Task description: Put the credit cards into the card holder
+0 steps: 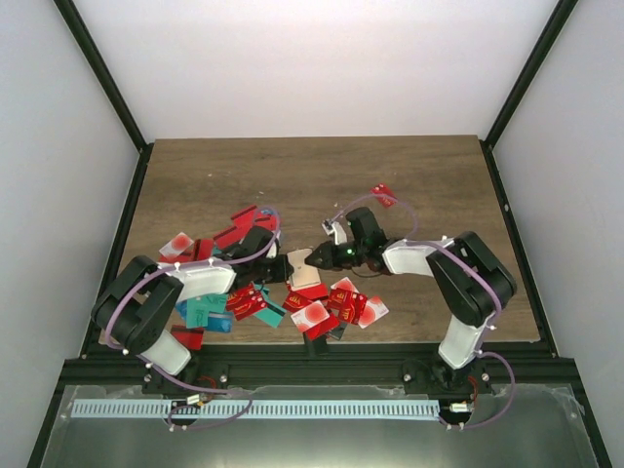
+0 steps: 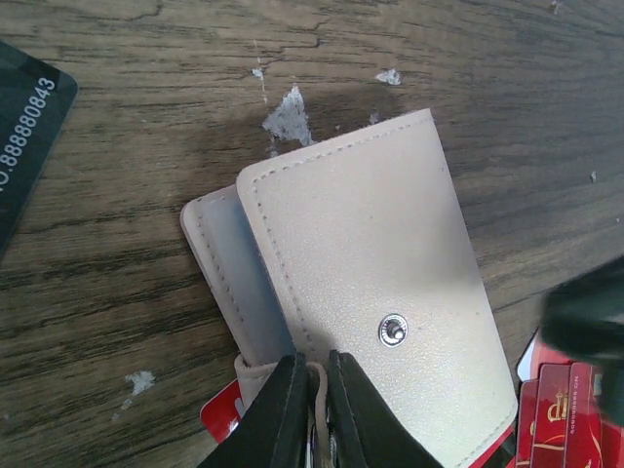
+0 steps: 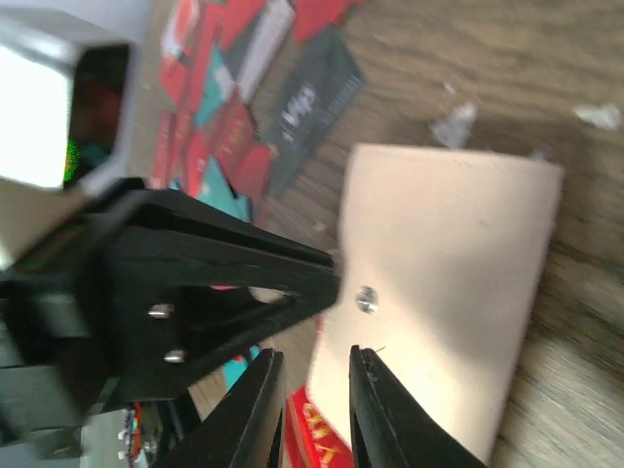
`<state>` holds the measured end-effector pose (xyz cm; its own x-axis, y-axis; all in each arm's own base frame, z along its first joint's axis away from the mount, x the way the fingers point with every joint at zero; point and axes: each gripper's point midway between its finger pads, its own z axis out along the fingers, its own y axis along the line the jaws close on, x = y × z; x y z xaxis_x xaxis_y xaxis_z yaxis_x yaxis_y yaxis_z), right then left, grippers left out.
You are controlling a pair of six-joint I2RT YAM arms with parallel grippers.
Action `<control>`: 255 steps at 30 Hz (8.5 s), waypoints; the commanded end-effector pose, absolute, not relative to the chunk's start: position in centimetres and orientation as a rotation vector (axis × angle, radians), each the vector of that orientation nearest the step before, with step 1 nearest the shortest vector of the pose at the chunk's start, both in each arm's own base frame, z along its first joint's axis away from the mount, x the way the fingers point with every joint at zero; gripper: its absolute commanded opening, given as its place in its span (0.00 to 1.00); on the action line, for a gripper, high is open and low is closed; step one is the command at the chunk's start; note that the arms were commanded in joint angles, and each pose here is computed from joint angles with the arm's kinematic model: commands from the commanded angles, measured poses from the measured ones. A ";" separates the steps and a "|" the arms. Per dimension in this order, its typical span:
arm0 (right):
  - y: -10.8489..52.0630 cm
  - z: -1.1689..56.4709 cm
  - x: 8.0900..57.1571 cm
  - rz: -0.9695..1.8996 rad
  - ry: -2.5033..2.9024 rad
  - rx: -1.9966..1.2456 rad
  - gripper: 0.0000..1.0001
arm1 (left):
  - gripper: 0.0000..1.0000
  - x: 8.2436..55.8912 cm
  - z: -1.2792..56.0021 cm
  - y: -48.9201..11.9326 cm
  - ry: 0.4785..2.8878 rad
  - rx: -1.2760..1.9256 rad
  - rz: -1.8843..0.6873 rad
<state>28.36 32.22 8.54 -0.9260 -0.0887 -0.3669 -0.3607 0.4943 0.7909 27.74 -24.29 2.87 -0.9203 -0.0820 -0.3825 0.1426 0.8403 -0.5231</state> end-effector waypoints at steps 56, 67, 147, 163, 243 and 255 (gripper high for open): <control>36.3 8.2 28.1 1.377 2.445 -0.566 0.20 | 0.07 32.7 2.0 -24.5 2.733 0.128 -0.659; 36.0 6.9 27.7 1.337 2.492 -0.555 0.20 | 0.06 32.7 1.8 -24.7 2.734 0.124 -0.671; 35.0 5.4 29.7 1.100 2.644 -0.383 0.01 | 0.04 32.0 1.2 -24.2 2.744 0.132 -0.659; 34.0 5.4 29.9 1.013 2.687 -0.338 0.01 | 0.04 32.0 1.2 -24.0 2.743 0.131 -0.647; 29.5 1.5 27.4 0.948 2.907 -0.224 0.17 | 0.04 23.5 -3.9 -26.9 2.924 0.533 -0.477; 28.5 7.7 29.7 1.083 2.731 -0.240 0.23 | 0.04 24.6 -0.9 -28.2 2.859 0.546 -0.522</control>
